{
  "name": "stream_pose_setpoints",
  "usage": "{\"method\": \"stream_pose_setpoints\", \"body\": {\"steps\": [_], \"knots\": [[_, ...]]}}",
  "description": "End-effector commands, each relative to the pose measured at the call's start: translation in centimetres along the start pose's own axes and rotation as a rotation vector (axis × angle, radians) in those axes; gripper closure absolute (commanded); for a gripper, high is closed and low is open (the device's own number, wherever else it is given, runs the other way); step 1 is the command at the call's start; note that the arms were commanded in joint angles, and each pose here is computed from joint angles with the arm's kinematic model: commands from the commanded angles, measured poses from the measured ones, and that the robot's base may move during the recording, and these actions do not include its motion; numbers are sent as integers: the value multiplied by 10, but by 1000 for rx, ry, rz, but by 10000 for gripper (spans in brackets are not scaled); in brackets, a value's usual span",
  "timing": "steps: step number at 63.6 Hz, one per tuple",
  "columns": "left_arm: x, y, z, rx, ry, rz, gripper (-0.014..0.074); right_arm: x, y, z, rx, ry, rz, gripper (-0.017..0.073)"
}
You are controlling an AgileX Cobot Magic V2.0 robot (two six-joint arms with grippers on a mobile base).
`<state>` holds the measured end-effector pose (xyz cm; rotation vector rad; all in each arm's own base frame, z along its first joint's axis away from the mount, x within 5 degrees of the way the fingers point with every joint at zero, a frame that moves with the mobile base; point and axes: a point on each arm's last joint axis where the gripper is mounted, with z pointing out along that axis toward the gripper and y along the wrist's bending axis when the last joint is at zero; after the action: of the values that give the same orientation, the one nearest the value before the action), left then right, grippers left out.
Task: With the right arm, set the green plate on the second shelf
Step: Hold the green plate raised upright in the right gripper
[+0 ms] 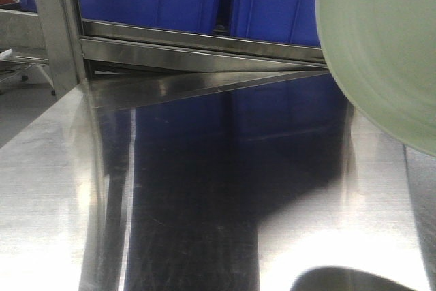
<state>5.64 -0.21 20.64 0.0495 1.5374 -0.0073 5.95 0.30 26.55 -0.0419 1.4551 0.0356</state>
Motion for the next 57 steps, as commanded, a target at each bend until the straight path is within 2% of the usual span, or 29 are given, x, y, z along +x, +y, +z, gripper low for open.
{"method": "stream_pose_setpoints", "body": {"steps": [1,57], "knots": [[5,0,0,2,-56,-2,463,-26,-1,-2,7,-201,13,501],[5,0,0,2,-56,-2,463,-28,-1,-2,8,-225,20,501]]}}
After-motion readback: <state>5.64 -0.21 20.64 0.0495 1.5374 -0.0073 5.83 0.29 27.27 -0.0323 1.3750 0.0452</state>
